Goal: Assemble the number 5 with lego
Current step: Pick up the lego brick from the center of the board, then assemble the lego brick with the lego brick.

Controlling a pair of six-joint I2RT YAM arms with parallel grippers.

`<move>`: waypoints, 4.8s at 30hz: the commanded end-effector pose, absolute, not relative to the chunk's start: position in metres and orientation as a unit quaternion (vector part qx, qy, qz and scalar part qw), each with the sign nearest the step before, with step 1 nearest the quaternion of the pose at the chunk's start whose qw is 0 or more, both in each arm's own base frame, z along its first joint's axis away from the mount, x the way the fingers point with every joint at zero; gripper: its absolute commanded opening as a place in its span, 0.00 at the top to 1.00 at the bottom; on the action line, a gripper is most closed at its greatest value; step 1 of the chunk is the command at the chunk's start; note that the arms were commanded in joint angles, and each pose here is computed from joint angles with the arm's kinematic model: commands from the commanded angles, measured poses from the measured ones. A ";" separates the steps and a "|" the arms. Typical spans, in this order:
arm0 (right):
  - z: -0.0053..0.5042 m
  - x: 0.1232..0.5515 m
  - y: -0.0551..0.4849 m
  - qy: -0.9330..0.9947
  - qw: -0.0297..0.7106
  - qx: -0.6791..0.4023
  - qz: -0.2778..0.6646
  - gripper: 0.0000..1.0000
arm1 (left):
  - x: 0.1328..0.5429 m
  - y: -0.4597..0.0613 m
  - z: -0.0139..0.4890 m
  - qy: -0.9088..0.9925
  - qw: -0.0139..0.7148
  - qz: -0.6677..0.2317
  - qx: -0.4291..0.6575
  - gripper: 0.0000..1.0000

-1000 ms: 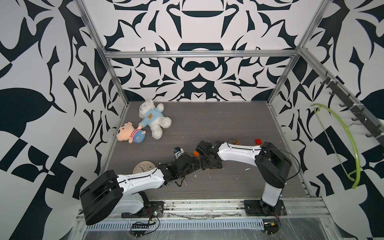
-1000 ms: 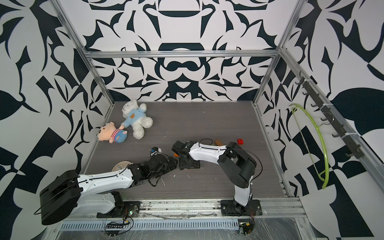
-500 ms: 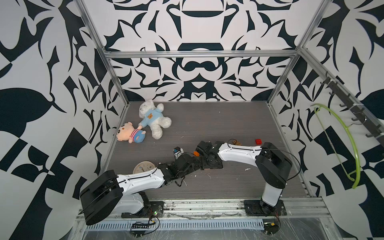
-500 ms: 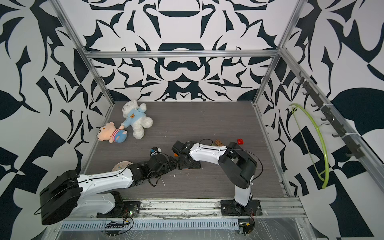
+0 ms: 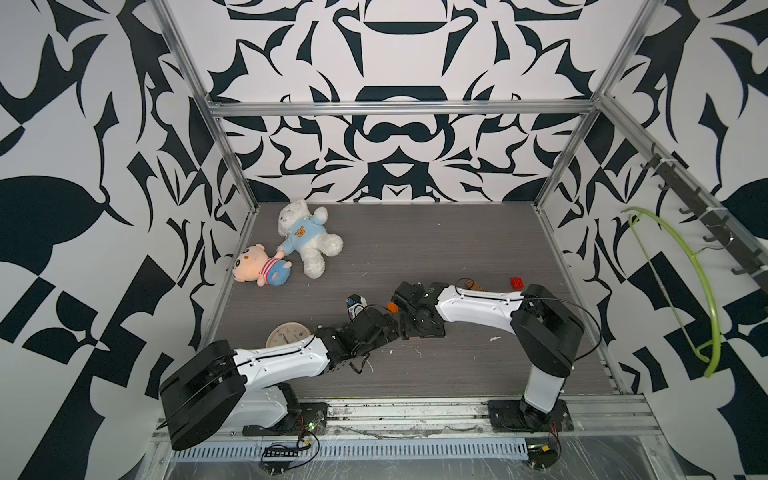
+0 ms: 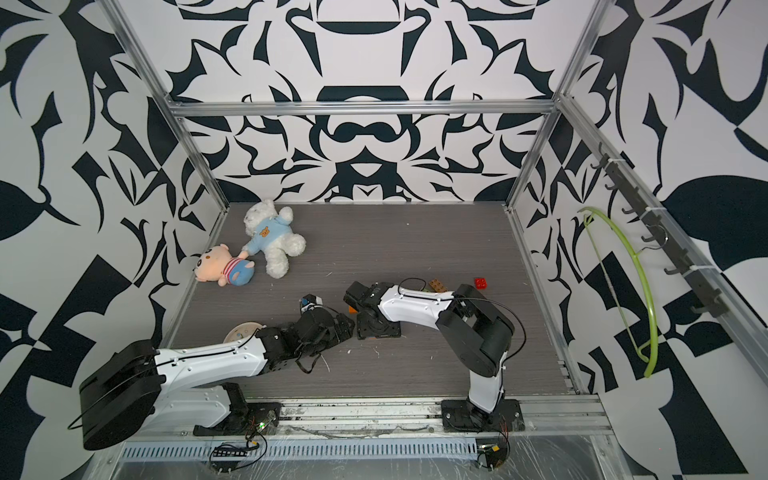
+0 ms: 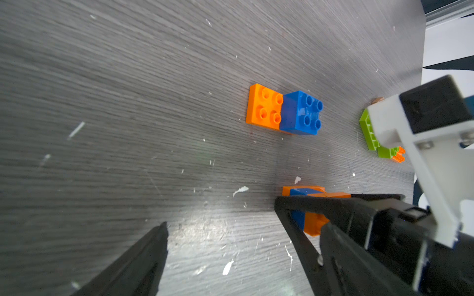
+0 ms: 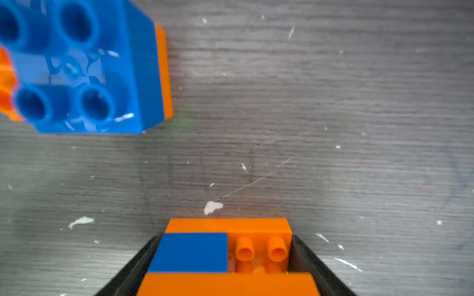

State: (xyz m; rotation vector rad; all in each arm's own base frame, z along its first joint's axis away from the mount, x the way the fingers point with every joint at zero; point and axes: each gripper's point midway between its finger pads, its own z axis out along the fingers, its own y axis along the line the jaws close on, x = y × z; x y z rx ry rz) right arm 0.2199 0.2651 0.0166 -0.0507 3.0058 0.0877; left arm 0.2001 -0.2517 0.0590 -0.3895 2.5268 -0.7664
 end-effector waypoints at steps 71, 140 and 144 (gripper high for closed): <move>0.074 0.299 0.329 0.993 0.102 -0.022 0.053 0.38 | 0.250 -0.187 0.097 0.881 0.289 -0.322 -0.191 0.01; 0.048 0.289 0.323 0.996 0.074 -0.053 0.012 0.38 | 0.245 -0.190 0.093 0.884 0.270 -0.328 -0.195 0.01; 0.049 0.289 0.323 0.996 0.075 -0.055 0.012 0.37 | 0.245 -0.190 0.094 0.883 0.272 -0.329 -0.195 0.01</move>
